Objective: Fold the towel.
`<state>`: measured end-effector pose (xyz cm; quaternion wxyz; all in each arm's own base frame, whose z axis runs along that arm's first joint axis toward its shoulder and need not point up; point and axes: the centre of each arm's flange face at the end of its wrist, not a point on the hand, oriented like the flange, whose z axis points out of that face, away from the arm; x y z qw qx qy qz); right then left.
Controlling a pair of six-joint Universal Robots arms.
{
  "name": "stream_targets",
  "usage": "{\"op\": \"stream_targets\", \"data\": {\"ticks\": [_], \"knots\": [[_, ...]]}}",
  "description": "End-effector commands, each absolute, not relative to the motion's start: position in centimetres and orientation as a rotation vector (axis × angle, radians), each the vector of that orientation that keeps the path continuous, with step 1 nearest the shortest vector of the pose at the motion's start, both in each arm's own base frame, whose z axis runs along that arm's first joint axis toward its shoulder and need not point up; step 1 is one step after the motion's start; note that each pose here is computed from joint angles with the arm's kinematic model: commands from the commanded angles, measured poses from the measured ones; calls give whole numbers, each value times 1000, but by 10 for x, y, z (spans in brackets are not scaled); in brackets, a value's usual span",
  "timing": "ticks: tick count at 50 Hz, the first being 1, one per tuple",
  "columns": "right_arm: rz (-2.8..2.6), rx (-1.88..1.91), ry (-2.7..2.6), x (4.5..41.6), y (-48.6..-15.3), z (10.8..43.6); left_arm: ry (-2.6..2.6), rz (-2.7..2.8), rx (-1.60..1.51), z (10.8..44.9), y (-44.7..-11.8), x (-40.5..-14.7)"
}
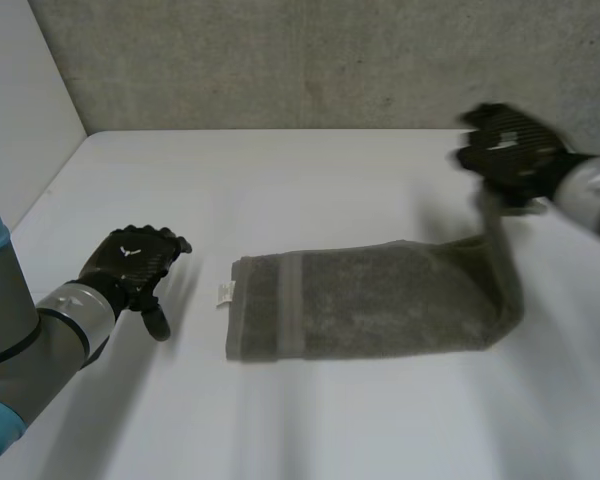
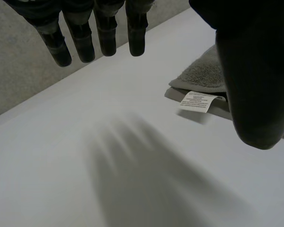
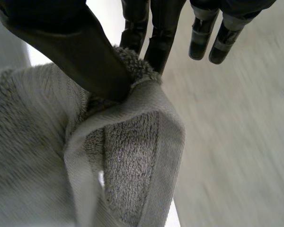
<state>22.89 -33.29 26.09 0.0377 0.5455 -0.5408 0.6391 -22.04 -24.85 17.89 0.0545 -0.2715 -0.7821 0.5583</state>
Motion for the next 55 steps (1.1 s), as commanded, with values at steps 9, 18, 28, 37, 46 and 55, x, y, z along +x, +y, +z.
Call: {"op": "stream_targets", "data": {"ticks": [9, 18, 28, 37, 46, 55], "knots": [[1980, 2153, -1617, 400, -195, 177, -2382, 1711, -800, 180, -253, -217], [1938, 2107, -1727, 401, -193, 163, -2384, 1708, -799, 179, -253, -216], [2038, 1799, -2039, 347, -218, 211, -2351, 1733, -811, 184, -254, -222], [2058, 1606, -2257, 288, -231, 218, -2184, 1764, -801, 207, -244, -256], [1929, 1490, -2418, 252, -235, 178, -2129, 1680, -738, 202, -237, -292], [1950, 1372, -2431, 219, -252, 159, -2231, 1555, -746, 162, -229, -305]]}}
